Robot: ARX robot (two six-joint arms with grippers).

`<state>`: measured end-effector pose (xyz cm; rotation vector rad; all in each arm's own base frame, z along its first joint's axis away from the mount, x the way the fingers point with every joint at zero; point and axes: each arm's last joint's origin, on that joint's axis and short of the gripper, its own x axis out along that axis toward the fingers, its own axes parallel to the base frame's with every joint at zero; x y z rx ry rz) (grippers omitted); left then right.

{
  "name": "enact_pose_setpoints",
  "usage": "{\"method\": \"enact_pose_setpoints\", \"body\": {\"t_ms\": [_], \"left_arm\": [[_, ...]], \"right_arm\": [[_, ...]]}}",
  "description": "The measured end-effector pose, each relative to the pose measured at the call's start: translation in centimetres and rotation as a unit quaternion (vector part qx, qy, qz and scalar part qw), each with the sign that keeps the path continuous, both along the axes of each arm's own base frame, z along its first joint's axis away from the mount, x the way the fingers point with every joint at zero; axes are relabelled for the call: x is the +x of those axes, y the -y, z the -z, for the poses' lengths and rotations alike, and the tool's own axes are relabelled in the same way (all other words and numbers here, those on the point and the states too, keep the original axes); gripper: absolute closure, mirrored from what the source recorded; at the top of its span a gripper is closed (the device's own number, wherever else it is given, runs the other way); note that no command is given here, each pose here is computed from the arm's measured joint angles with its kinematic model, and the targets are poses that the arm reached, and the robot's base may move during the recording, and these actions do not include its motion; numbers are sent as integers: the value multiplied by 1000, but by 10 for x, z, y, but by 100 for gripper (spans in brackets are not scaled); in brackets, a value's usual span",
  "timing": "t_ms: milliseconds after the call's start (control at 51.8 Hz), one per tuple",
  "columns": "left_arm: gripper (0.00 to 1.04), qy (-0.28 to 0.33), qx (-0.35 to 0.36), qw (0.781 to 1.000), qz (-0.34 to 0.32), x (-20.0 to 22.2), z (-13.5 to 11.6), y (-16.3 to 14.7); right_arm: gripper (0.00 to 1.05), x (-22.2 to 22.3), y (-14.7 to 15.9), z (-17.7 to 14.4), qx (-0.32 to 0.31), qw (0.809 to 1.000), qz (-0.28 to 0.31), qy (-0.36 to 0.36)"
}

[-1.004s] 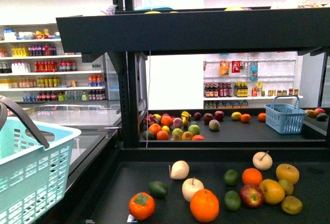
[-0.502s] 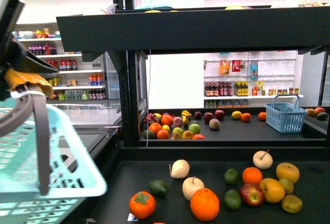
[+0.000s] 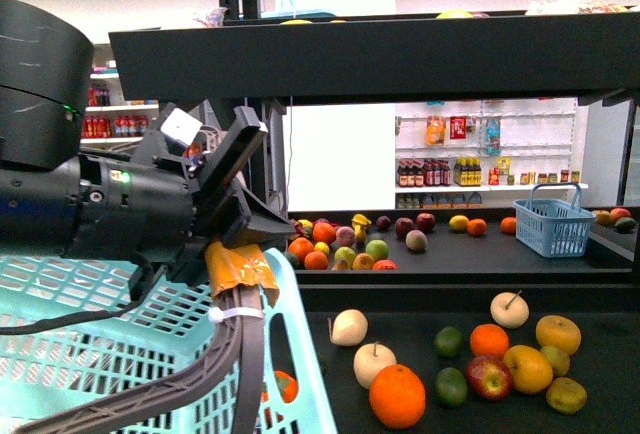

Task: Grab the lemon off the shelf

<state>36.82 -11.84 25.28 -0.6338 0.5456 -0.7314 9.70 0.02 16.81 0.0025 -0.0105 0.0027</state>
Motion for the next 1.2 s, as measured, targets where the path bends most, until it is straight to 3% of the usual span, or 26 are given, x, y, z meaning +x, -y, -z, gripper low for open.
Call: {"method": "enact_pose_setpoints", "body": {"t_ms": [251, 560, 676, 734, 830, 965, 1197], "left_arm": [[98, 32, 0, 998, 58, 10, -4, 36], [98, 26, 3, 998, 62, 14, 7, 47], [98, 25, 3, 998, 63, 14, 7, 48], [98, 26, 3, 998, 63, 14, 7, 48], [98, 26, 3, 998, 64, 14, 7, 49], [98, 26, 3, 998, 63, 14, 7, 48], [98, 27, 4, 998, 64, 14, 7, 49]], "right_arm": [[8, 0, 0, 0, 0, 1000, 0, 0], [8, 0, 0, 0, -1, 1000, 4, -1], [8, 8, 2, 1, -27, 987, 133, -84], [8, 18, 5, -3, -29, 983, 153, -102], [8, 50, 16, -22, -16, 984, 130, -117], [8, 141, 45, -44, -2, 986, 70, -149], [8, 264, 73, 12, 21, 958, 31, -286]]}}
